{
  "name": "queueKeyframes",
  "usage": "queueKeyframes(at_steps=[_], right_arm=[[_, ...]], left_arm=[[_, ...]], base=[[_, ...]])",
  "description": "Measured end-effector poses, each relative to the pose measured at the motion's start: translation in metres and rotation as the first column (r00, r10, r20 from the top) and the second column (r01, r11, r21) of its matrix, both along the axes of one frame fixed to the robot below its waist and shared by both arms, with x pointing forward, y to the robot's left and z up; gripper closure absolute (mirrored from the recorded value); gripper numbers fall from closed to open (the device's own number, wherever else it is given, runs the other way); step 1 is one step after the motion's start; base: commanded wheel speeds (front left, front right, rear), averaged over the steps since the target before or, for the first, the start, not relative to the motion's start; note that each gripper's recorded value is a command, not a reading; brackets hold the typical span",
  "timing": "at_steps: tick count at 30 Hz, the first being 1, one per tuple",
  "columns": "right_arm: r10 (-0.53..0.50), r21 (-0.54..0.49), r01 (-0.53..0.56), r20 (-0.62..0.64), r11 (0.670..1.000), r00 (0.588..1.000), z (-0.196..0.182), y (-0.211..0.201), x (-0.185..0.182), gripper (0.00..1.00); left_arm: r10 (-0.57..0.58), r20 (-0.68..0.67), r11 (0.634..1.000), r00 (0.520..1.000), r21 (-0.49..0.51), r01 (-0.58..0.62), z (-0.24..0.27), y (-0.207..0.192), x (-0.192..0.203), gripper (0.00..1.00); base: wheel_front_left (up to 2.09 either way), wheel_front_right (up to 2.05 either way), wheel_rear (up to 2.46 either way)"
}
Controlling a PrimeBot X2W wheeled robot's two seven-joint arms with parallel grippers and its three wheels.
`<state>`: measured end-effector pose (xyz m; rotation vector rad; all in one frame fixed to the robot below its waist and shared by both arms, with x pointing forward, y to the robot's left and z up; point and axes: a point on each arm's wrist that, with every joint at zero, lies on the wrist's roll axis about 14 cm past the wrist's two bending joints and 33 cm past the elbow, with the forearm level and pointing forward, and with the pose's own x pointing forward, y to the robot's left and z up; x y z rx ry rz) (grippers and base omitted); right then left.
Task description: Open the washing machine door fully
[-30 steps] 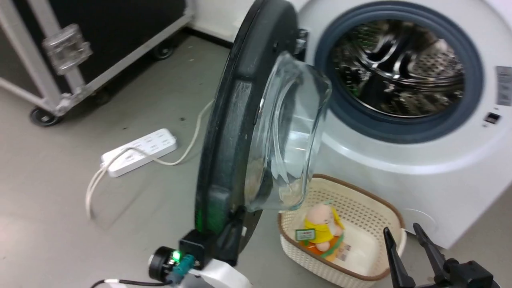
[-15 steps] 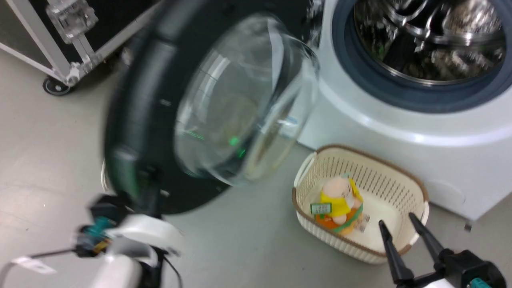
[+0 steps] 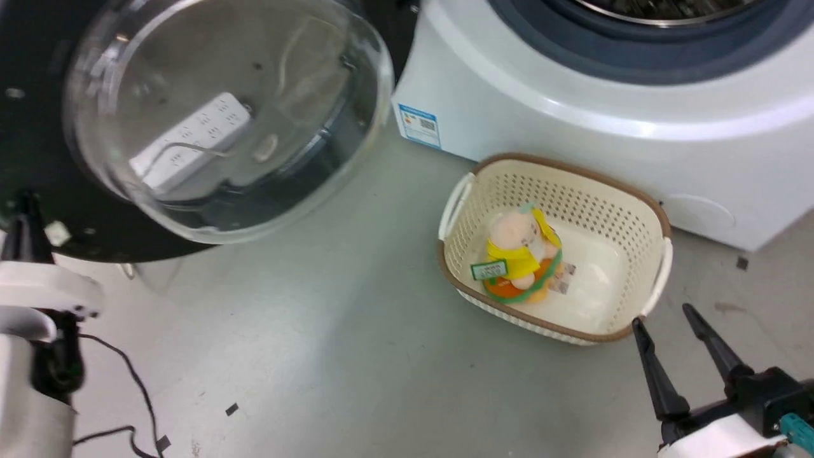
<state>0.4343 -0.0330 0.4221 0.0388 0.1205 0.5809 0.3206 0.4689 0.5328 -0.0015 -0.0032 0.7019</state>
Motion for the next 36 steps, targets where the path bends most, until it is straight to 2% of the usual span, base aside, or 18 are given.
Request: queueKeyframes(at_steps=[7,11,15,20,25,29,33,34,35,36], right_arm=[[-0.052,-0.01,0.051,-0.015,0.999,0.999,-0.006,-0.017,0.004,0.0],[-0.078,0.003,0.078,0.001,0.997,0.997,0.002,-0.02,0.003,0.0],[-0.119,0.023,0.118,0.037,0.993,0.992,0.019,-0.025,0.001,0.0],[-0.223,0.058,0.217,0.103,0.974,0.969,0.051,-0.048,-0.001,0.0],[-0.276,0.103,0.259,0.214,0.96,0.937,0.097,-0.062,-0.013,0.0],[-0.303,0.104,0.285,0.253,0.953,0.919,0.112,-0.075,-0.032,0.0],[-0.362,0.103,0.347,0.277,0.932,0.89,0.12,-0.1,-0.049,0.0],[-0.378,0.102,0.364,0.284,0.926,0.881,0.122,-0.106,-0.053,0.0],[-0.392,0.104,0.379,0.289,0.92,0.874,0.123,-0.112,-0.058,0.0],[-0.408,0.104,0.395,0.291,0.913,0.865,0.124,-0.119,-0.062,0.0]], left_arm=[[-0.03,-0.053,1.0,0.998,-0.007,0.03,-0.015,0.002,0.016,1.0],[-0.047,-0.044,0.999,0.998,-0.008,0.046,-0.012,-0.001,0.015,1.0],[-0.116,-0.019,0.993,0.993,0.019,0.117,-0.003,-0.018,0.016,1.0],[-0.231,0.051,0.973,0.972,0.045,0.228,0.009,-0.061,0.014,1.0],[-0.347,0.165,0.936,0.923,0.007,0.351,0.014,-0.124,0.012,1.0],[-0.393,0.208,0.911,0.896,-0.042,0.41,0.006,-0.162,0.007,1.0],[-0.472,0.236,0.865,0.849,-0.064,0.498,0.004,-0.206,0.012,1.0],[-0.489,0.236,0.853,0.84,-0.07,0.517,0.002,-0.216,0.014,0.71],[-0.504,0.237,0.843,0.831,-0.073,0.533,0.0,-0.225,0.014,0.05],[-0.524,0.227,0.832,0.821,-0.068,0.55,-0.001,-0.234,0.015,0.0]], base=[[0.0,0.0,0.0],[0.0,0.0,0.0],[0.0,0.0,0.0],[0.0,0.0,0.0],[0.0,0.0,0.0],[0.0,0.0,0.0],[0.0,0.0,0.0],[0.0,0.0,0.0],[0.0,0.0,0.0],[0.0,0.0,0.0]])
